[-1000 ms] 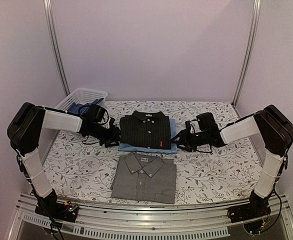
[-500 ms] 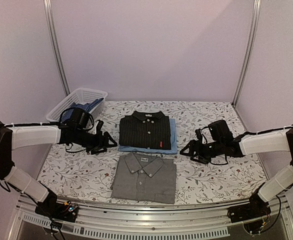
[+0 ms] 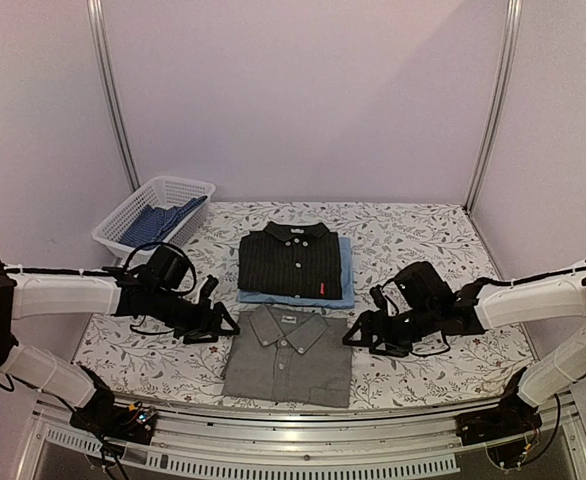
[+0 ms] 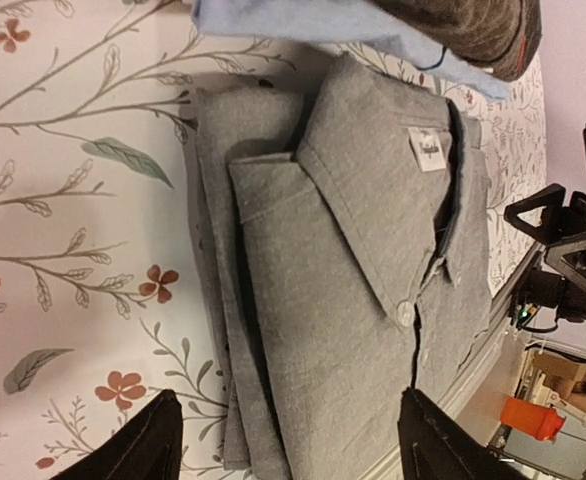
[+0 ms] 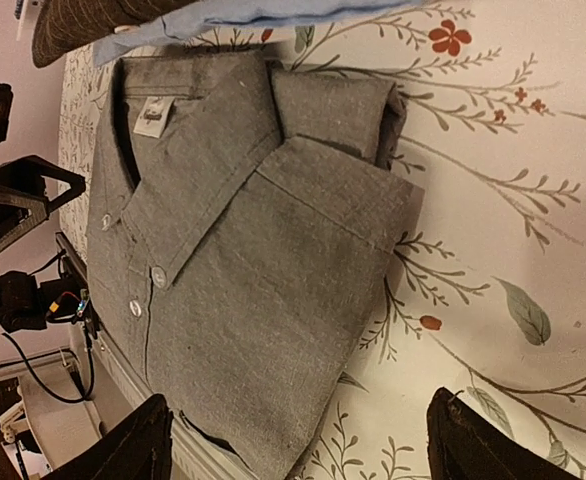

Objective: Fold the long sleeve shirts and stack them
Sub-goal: Pick up the square-folded shirt from the center of the board.

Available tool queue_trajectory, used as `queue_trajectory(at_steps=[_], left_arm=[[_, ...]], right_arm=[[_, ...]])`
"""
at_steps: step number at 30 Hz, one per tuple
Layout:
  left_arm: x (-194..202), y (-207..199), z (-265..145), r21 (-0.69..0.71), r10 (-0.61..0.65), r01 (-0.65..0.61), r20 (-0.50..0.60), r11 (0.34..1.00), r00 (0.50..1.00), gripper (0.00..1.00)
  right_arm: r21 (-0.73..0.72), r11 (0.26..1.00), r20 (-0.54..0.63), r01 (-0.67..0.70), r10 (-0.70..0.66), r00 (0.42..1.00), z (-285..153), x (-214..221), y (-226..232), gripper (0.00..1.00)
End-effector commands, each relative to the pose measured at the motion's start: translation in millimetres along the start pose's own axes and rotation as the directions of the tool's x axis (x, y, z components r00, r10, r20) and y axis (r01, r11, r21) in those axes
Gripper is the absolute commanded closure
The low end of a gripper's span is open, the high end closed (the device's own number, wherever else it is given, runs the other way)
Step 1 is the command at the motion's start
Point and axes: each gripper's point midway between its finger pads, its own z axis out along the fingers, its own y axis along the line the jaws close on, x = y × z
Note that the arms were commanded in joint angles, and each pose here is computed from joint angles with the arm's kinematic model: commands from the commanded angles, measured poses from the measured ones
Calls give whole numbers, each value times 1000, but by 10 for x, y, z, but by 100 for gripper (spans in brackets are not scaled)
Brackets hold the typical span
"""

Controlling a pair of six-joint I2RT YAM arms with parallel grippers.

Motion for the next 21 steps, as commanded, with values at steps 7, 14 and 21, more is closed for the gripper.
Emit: queue_trajectory(at_steps=[7, 14, 21], left_arm=[[428, -44, 281, -2, 30, -30, -117, 1000, 993, 27], [517, -55, 446, -29, 37, -42, -164, 999, 986, 28], [556, -189, 495, -9, 32, -35, -178, 999, 984, 50]], right_arm=[[52, 996, -67, -66, 70, 995, 324, 308, -94, 13], [44, 996, -100, -73, 77, 992, 509, 345, -130, 14], [20, 998, -111, -52, 54, 992, 601, 309, -15, 26]])
